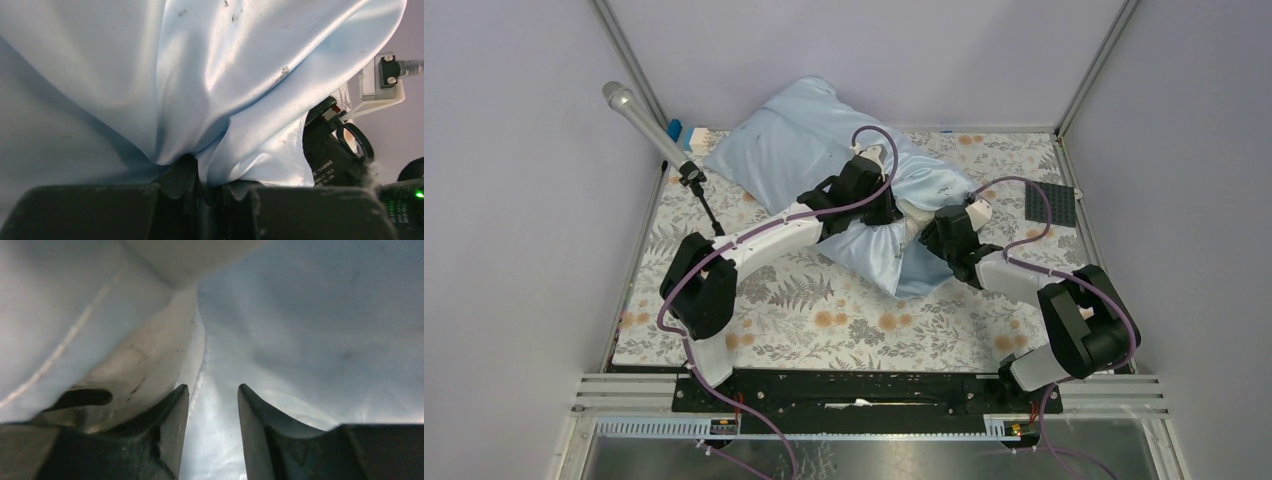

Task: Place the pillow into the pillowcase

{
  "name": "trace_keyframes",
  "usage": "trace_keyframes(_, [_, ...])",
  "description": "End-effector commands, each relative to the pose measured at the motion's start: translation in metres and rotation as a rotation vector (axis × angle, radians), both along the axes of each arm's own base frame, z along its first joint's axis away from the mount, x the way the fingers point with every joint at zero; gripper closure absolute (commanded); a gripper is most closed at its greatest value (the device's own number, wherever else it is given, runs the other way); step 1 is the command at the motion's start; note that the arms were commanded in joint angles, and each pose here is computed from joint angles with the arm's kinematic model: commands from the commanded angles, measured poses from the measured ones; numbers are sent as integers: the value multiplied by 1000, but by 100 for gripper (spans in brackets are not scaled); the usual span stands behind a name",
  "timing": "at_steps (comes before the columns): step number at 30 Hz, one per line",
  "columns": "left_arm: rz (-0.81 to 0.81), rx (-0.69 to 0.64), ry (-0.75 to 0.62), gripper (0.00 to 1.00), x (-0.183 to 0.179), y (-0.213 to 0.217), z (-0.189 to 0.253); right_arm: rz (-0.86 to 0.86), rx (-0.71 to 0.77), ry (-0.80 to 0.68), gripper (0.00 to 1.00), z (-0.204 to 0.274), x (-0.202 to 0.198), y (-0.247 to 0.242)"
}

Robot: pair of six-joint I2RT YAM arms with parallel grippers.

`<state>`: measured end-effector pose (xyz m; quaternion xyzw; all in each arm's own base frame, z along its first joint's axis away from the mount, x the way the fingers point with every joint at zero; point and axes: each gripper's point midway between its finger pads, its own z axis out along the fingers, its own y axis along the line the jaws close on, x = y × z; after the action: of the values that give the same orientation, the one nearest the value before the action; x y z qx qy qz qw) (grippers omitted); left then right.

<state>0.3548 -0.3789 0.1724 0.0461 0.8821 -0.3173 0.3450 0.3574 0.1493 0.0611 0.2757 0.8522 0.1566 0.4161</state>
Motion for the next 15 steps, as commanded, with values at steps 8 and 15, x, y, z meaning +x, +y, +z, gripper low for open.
trace_keyframes(8, [20,-350,-95,100,14,-15,116,-72,-202,-83,29,12,34,-19])
trace_keyframes(15, [-4,-483,-84,100,13,-14,154,-33,-254,-63,20,2,40,-15])
